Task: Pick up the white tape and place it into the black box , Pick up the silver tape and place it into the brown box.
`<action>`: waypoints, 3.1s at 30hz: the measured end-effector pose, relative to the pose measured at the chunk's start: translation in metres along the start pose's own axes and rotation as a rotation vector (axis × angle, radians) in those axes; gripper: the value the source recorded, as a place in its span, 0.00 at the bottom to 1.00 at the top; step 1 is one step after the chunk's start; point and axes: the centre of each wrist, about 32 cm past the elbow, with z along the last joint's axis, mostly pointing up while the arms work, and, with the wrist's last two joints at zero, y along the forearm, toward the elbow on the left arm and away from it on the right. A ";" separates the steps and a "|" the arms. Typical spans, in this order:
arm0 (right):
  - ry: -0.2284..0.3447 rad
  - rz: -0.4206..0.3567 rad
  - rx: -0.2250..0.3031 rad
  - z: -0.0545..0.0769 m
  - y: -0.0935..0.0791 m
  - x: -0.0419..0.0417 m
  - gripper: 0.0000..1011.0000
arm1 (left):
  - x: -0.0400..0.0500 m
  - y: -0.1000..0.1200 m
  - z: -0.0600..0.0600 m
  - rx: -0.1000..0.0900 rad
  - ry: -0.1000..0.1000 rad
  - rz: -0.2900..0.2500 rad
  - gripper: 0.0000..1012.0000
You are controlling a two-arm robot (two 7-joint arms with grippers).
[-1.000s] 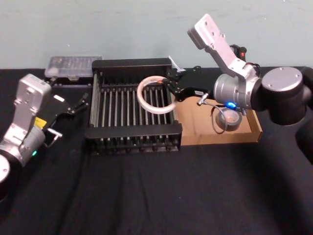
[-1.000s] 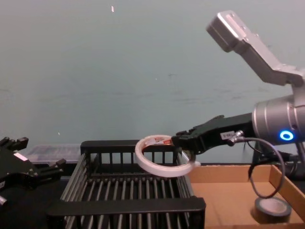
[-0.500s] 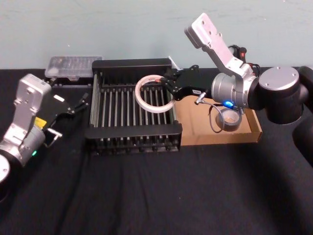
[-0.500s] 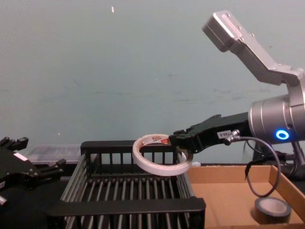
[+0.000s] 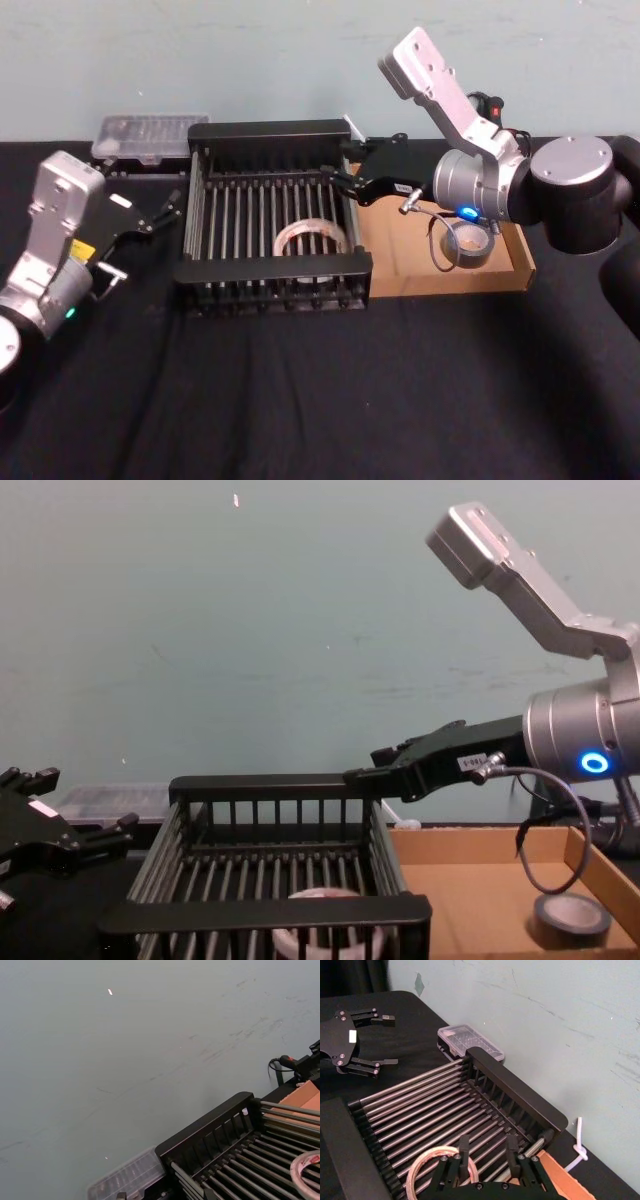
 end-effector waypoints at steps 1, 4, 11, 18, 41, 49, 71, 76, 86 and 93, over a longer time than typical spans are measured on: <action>0.000 0.000 0.000 0.000 0.000 0.0000 0.48 | 0.0000 0.000 0.000 0.000 0.000 0.000 0.99; 0.001 0.000 0.000 0.000 0.000 0.0001 0.56 | 0.0000 0.000 0.000 0.000 0.000 0.000 0.99; 0.001 0.000 -0.001 0.000 0.000 0.0000 0.79 | 0.0000 0.000 0.000 0.000 0.000 0.000 0.99; 0.002 0.000 -0.001 0.000 0.000 0.0000 0.95 | 0.0000 0.000 0.000 0.000 0.000 0.000 0.99; -0.018 -0.278 0.083 -0.041 -0.051 -0.0110 0.99 | 0.0000 0.000 0.000 0.000 0.000 0.000 0.99; -0.038 -0.369 0.104 -0.082 -0.076 -0.0308 0.99 | 0.0000 0.000 0.000 0.000 0.000 0.000 0.99; -0.016 -0.484 0.092 -0.120 -0.093 -0.0537 0.99 | 0.0000 0.000 0.000 0.000 0.000 0.000 0.99; -0.019 -0.481 0.093 -0.120 -0.093 -0.0542 0.99 | 0.0000 0.000 0.000 0.000 0.000 0.000 0.99; -0.024 -0.476 0.096 -0.120 -0.092 -0.0548 0.99 | 0.0000 0.000 0.000 0.000 0.000 0.000 0.99; -0.025 -0.475 0.097 -0.120 -0.092 -0.0549 0.99 | 0.0000 0.000 0.000 0.000 0.000 0.000 0.99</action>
